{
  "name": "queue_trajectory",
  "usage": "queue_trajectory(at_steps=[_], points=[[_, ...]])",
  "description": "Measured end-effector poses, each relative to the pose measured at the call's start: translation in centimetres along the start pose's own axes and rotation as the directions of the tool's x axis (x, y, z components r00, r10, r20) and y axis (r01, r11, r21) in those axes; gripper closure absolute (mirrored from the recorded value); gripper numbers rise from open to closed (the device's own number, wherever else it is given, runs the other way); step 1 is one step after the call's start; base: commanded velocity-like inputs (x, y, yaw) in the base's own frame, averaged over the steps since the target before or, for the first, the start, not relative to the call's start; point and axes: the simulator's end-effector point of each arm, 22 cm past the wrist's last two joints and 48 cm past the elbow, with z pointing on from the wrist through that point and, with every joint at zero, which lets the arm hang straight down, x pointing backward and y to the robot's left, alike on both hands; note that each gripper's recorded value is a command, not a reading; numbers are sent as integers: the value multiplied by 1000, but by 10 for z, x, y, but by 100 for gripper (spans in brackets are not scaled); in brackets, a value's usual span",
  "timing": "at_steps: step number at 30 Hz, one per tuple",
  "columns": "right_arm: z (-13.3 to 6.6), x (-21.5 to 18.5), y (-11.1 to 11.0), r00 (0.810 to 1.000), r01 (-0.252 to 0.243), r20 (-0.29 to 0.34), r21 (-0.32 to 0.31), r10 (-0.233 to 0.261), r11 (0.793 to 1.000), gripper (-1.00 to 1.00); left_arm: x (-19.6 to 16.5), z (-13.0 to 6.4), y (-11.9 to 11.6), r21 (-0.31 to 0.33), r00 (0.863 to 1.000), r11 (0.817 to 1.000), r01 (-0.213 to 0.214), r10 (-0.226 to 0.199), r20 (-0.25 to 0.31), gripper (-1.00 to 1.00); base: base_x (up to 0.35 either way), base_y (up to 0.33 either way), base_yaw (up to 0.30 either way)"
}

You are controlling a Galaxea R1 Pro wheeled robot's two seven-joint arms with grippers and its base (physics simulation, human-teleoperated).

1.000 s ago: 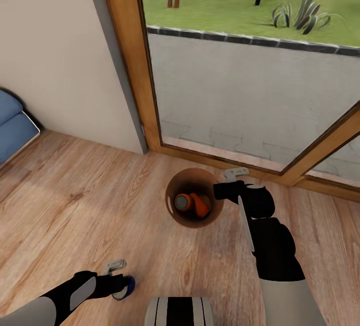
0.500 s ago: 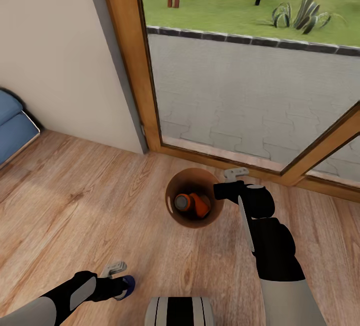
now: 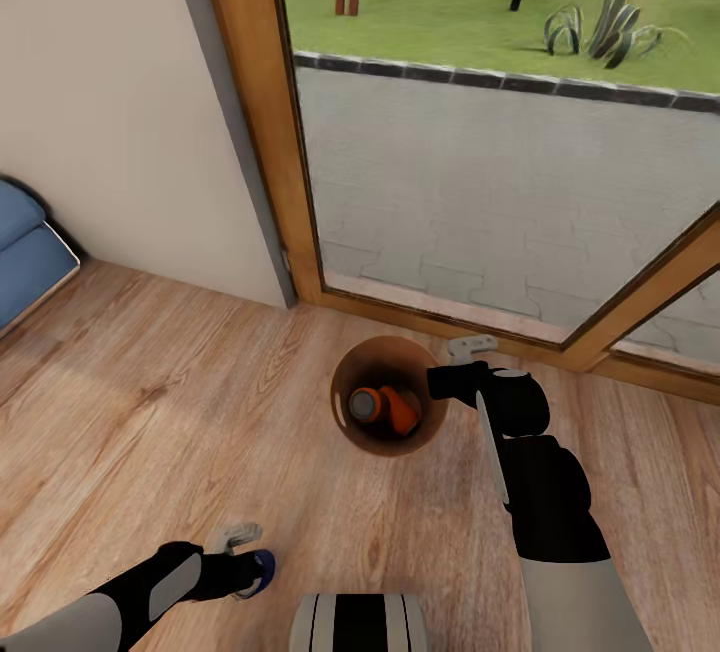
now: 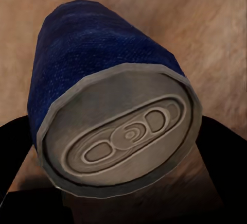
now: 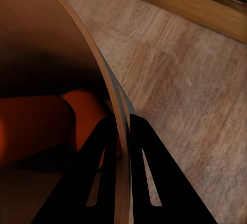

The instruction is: Put the three can of soda from the living room inside the tash can in the kitchen.

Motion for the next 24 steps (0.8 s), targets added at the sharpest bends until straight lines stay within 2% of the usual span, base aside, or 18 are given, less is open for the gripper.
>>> queue_trajectory(at_steps=[3,7,8,9,11,13,14,18,21,24], points=[[0,0,0,1000,1,0,1,-1,1000,100,-17,-2,-38,83,998,995,-46,42,50,100,0,0,0],[0,0,0,1000,1,0,1,-1,1000,100,-50,-30,-66,176,985,975,-135,112,132,100,0,0,0],[0,0,0,1000,1,0,1,-1,1000,100,-52,-42,-74,205,978,964,-170,140,154,100,0,0,0],[0,0,0,1000,1,0,1,-1,1000,100,-51,-61,-89,249,967,943,-222,180,183,100,0,0,0],[0,0,0,1000,0,0,1,0,1000,100,-51,-92,-113,309,946,904,-295,231,226,100,0,0,0],[0,0,0,1000,1,0,1,-1,1000,100,-35,-111,-122,327,925,872,-365,301,230,100,0,0,0],[0,0,0,1000,1,1,1,-1,1000,100,-29,-119,-124,328,919,863,-383,320,233,100,0,0,0],[0,0,0,1000,1,0,1,-1,1000,100,-30,-139,-129,330,912,856,-397,325,251,100,0,0,0],[0,0,0,1000,1,0,1,-1,1000,100,-31,-162,-137,346,896,834,-430,346,278,100,0,0,0],[0,0,0,1000,1,0,1,-1,1000,100,-31,-170,-138,346,889,827,-443,356,287,100,0,0,0]])
